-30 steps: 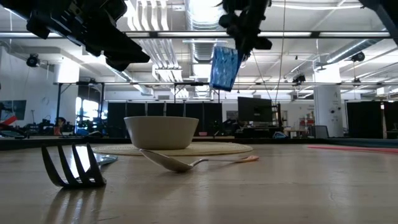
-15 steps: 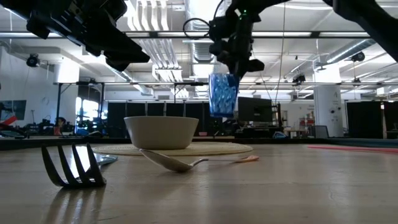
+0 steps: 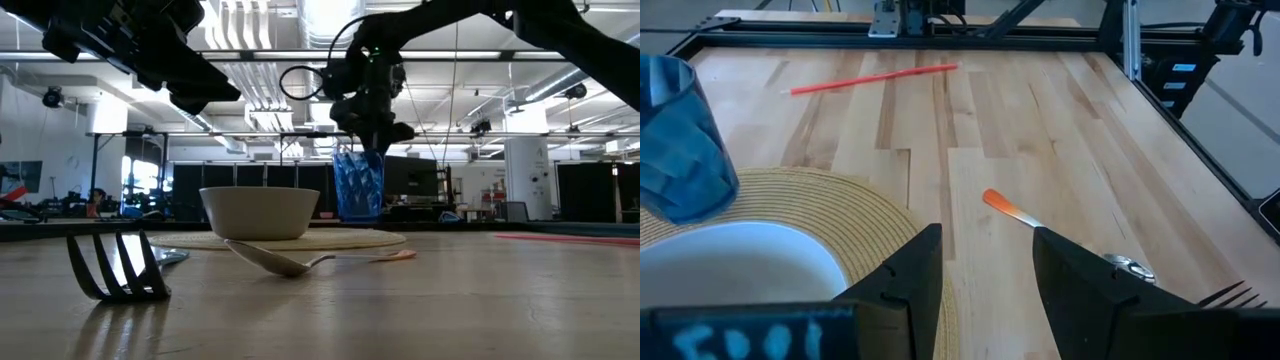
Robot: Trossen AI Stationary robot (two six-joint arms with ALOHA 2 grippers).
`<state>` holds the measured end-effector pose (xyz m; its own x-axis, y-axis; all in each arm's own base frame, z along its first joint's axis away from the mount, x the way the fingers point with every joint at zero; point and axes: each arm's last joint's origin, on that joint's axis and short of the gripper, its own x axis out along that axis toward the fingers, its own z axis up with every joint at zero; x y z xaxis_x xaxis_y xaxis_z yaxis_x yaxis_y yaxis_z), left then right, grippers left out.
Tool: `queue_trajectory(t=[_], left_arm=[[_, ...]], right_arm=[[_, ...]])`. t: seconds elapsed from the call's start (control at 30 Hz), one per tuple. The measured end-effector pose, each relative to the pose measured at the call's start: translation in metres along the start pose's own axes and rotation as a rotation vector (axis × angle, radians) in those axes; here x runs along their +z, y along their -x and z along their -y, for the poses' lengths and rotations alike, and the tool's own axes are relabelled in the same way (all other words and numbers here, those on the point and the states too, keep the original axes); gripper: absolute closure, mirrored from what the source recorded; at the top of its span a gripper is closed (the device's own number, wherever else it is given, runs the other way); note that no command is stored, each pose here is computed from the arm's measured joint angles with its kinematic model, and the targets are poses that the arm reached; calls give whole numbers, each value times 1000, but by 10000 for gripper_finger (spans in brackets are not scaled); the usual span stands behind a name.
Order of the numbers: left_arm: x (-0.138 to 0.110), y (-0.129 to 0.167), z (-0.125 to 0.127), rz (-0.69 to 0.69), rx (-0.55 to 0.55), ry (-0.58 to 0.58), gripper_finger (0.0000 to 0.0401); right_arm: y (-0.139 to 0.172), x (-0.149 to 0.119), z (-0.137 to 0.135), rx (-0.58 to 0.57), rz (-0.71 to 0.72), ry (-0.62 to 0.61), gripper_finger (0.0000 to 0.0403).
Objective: Pick & Place Utensil
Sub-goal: Put the blue cup on the brown mat to the top right of the gray bowl
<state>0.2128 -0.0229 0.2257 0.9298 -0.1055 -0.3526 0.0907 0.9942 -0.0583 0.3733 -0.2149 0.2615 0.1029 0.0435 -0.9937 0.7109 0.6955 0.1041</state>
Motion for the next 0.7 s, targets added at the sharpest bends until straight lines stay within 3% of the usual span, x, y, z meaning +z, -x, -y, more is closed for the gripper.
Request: queue_trajectory(t=[0.5,0.7], left_arm=[[-1,0,0,-6,1,3,252],[-1,0,0,-7,0,4,252]], right_arm=[[-18,7,-4,13,-16,103,391],[-16,7,-3,-51,7,105,391]])
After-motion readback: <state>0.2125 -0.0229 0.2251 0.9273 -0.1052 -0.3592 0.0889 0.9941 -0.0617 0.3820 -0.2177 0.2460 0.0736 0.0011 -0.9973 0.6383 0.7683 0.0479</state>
